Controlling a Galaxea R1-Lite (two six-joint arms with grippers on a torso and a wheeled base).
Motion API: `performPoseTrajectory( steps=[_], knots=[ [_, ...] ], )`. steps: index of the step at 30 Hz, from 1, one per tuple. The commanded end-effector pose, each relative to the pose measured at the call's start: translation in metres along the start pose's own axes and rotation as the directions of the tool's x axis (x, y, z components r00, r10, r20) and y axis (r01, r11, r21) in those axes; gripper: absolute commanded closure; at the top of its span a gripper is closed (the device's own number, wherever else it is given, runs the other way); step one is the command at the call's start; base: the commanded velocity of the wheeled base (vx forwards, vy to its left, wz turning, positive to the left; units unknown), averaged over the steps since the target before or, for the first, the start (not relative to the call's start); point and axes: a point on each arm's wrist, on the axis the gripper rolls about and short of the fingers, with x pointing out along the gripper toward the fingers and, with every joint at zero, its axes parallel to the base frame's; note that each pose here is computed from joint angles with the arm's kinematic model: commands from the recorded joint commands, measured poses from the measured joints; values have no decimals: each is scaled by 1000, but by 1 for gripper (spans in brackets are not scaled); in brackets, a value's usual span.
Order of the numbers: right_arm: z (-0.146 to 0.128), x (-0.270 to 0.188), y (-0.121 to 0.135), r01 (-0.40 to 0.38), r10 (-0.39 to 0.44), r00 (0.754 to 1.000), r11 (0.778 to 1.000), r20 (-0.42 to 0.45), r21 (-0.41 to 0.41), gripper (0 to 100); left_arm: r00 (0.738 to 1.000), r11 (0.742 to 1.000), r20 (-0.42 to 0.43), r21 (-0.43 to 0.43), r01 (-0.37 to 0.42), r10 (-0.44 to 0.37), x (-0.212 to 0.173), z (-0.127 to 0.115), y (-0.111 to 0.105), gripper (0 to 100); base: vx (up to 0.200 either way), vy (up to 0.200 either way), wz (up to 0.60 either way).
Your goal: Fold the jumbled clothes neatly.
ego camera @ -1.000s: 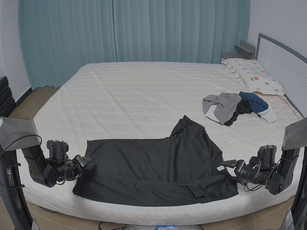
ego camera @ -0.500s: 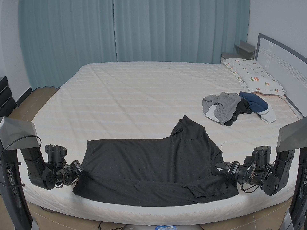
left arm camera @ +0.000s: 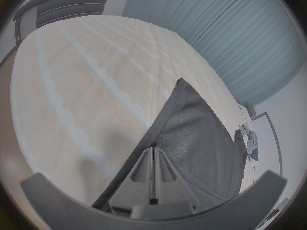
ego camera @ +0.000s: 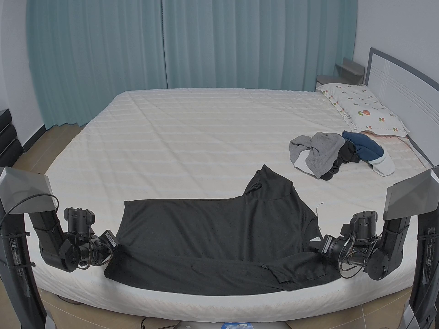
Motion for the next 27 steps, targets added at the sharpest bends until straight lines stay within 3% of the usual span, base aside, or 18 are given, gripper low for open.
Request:
performPoseTrajectory(
  steps=[1, 4, 14, 19, 20, 27],
  knots=[
    [-8, 8, -4, 21, -21, 1000, 1000, -20, -23, 100, 1000, 1000, -2, -1, -4, 4, 0, 0, 1, 100, 0, 0, 0],
    [-4, 11, -6, 50, -50, 999, 999, 14, -20, 100, 1000, 1000, -4, -2, -6, 6, 1, -1, 1, 100, 0, 0, 0],
    [14, 5, -3, 14, -16, 994, 1000, 106, 18, 100, 1000, 999, -2, 17, -29, 29, -1, -3, 4, 100, 0, 0, 0],
    [16, 2, -5, 10, -13, 994, 1000, 111, 24, 100, 999, 999, 4, 21, -36, 36, -2, -4, 4, 100, 0, 0, 0],
    [15, 0, -5, 7, -10, 995, 1000, 101, 25, 0, 999, 999, 2, 21, -36, 36, -2, -4, 4, 100, 0, 0, 0],
    [8, -2, -5, -29, 28, 999, 999, 39, 18, 0, 999, 999, 0, 22, -36, 36, -3, -5, 4, 100, 0, 0, 0]
  ],
)
